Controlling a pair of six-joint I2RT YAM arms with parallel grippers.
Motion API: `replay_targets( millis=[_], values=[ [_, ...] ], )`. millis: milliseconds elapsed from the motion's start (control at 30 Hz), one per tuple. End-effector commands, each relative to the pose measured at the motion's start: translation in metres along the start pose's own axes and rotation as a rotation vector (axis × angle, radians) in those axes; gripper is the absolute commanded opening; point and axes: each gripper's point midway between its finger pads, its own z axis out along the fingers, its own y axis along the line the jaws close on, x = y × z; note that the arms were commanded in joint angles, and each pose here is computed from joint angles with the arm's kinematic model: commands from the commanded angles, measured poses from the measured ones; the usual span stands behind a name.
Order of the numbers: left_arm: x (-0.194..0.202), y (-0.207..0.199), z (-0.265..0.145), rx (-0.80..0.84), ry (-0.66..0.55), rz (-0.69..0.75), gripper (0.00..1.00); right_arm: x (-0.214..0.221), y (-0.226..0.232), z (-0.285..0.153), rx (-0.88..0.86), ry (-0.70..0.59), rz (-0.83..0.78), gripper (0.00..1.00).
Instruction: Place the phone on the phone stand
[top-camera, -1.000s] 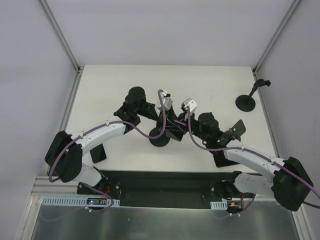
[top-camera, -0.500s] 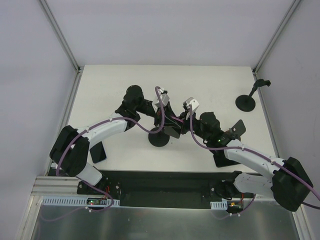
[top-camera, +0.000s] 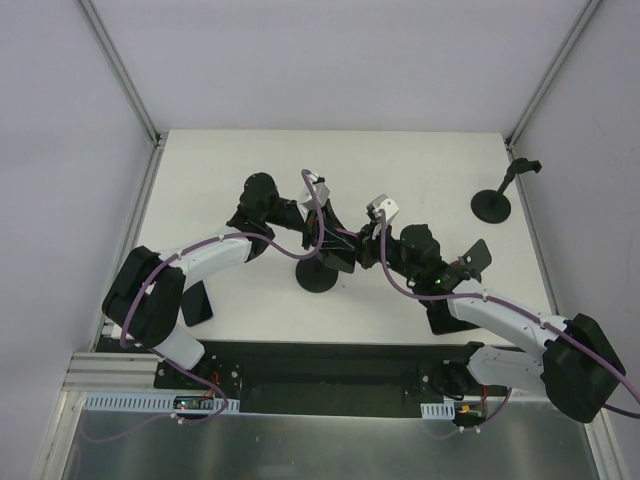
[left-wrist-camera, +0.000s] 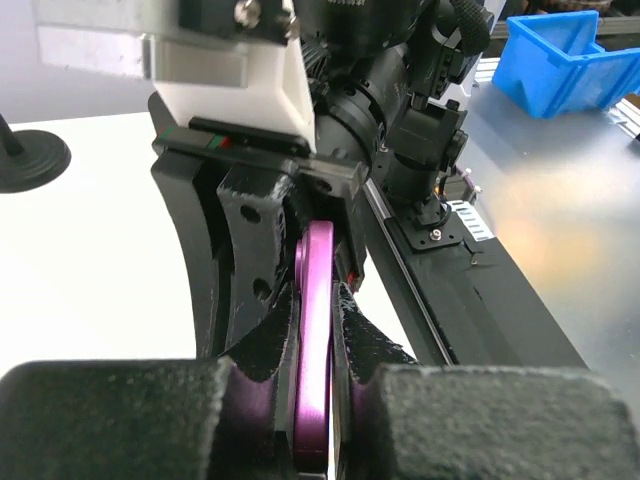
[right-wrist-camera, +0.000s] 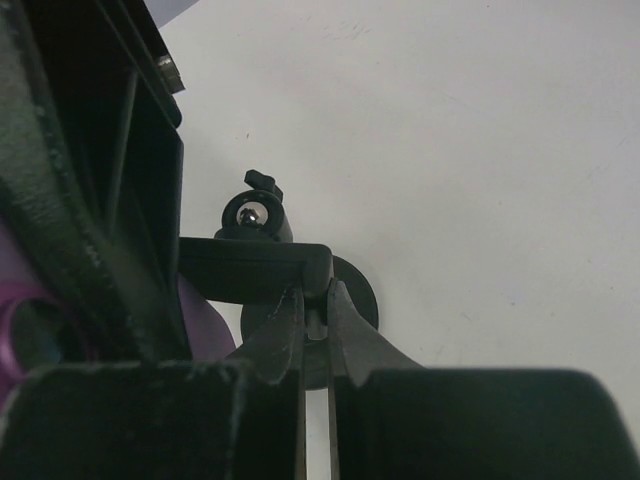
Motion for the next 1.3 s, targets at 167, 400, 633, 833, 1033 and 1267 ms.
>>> replay_targets(
  millis=[167,400,633,833,1033,1267],
  values=[
    [-0.005,0.016,-0.019,-0.123,-0.026,0.045,0.0,-0.01,0.023,-0.003,-0.101,-0.047,0.033,0.01],
    [-0.001,0.054,-0.05,-0.557,-0.017,0.08,0.0,-0.021,0.003,-0.005,0.053,-0.119,0.09,0.01],
    [-0.031,0.086,-0.098,-1.136,-0.066,0.213,0.0,-0.032,0.002,-0.013,0.457,-0.218,0.161,0.0],
    [-0.016,0.099,-0.116,-1.346,-0.086,0.196,0.0,-0.043,0.046,-0.039,0.694,-0.318,0.194,0.01],
    [-0.003,0.098,-0.112,-1.332,-0.133,0.136,0.0,-0.045,0.096,-0.023,0.517,-0.272,0.173,0.3],
    [-0.004,0.078,-0.099,-1.225,-0.158,0.093,0.0,-0.072,0.076,-0.073,0.414,-0.374,0.011,0.95]
  ],
)
